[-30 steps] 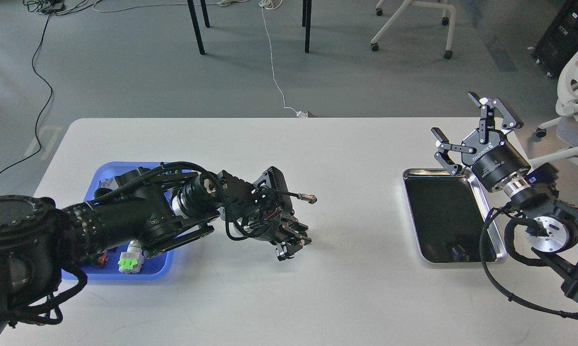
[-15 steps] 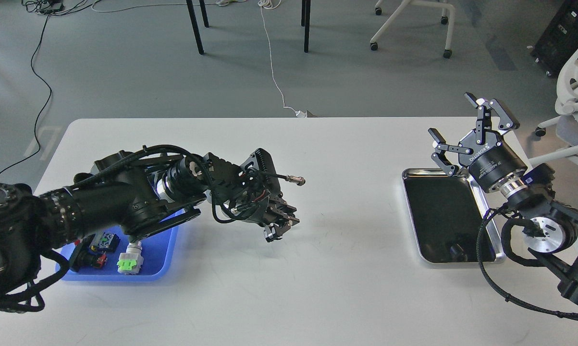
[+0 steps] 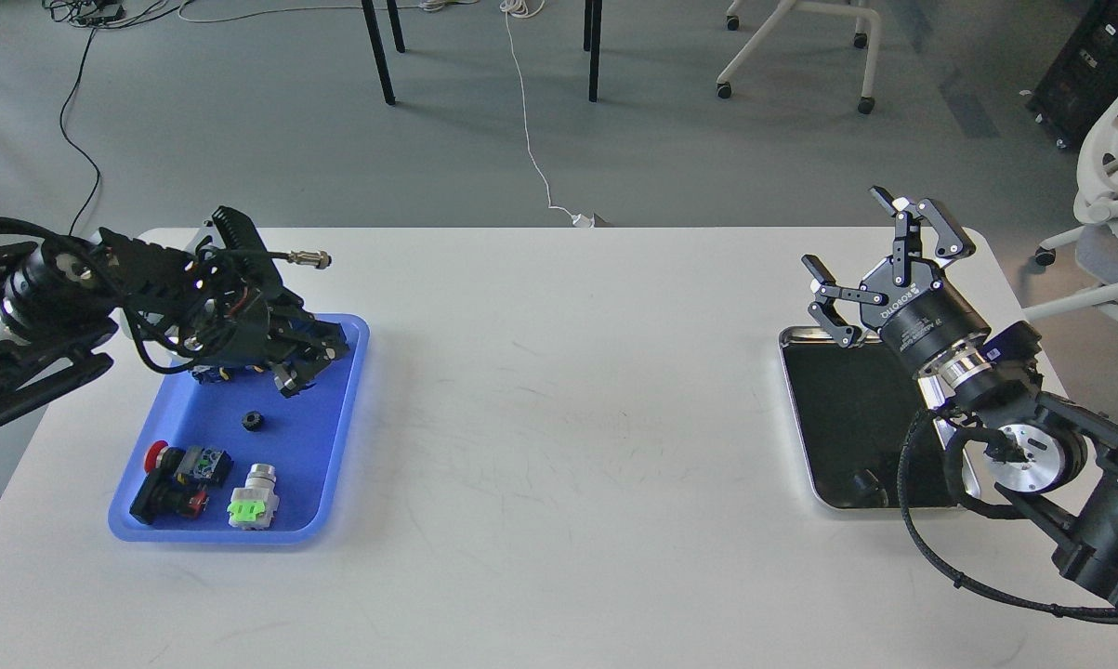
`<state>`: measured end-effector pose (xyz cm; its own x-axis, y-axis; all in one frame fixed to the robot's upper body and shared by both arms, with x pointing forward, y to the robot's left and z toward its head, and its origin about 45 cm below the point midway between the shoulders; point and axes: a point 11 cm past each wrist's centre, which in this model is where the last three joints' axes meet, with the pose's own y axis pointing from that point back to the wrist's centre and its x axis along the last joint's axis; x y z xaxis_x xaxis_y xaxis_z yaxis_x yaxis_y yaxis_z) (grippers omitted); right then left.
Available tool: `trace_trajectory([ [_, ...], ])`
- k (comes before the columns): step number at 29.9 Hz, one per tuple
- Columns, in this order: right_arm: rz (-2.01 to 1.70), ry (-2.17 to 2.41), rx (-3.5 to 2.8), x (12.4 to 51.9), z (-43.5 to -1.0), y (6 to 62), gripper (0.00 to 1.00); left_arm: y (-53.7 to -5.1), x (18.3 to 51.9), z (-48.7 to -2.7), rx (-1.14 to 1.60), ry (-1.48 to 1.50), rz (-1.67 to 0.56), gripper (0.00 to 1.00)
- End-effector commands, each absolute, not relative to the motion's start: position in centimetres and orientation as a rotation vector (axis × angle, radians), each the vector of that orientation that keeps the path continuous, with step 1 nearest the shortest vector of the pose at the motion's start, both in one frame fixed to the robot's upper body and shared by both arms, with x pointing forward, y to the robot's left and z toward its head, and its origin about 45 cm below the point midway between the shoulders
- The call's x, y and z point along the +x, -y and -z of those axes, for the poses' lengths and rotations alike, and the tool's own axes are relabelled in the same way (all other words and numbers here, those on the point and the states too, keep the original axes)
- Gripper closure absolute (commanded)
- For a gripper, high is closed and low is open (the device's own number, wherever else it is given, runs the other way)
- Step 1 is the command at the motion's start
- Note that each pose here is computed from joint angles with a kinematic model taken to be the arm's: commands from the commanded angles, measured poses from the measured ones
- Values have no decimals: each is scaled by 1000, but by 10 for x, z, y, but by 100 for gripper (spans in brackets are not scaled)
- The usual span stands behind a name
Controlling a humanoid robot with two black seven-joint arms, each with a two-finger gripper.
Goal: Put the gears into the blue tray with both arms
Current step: 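Carry the second gear with the left gripper into the blue tray, then release the gear in the blue tray and lift the left gripper away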
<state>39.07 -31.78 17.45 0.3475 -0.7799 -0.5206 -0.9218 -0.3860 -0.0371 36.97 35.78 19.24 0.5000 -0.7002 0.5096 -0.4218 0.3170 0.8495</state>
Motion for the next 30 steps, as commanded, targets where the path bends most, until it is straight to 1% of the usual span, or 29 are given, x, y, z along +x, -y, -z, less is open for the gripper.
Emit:
trace_trajectory([
  [1,-615,-1505,-2291,391,-174,317,3,-369,358,-179,1301,1050,212,87],
  [7,-613,-1509,-2292,390,-175,319,3,-359,348,-159,1262,1014,204,86],
  [17,-628,-1503,-2293,386,-172,317,3,-368,352,-146,1286,994,180,81],
  [21,-629,-1504,-2294,386,-172,318,3,-368,356,-142,1296,988,171,75],
  [23,-622,-1506,-2292,387,-173,319,3,-367,358,-140,1299,986,169,68],
  [26,-622,-1508,-2292,386,-173,321,3,-363,360,-139,1290,990,166,41],
  [28,-621,-1510,-2292,386,-173,322,3,-363,360,-140,1290,990,162,20],
  [29,-619,-1510,-2291,386,-174,322,3,-363,360,-140,1290,990,162,17],
  [30,-619,-1510,-2291,386,-174,322,3,-365,360,-141,1293,989,160,16],
])
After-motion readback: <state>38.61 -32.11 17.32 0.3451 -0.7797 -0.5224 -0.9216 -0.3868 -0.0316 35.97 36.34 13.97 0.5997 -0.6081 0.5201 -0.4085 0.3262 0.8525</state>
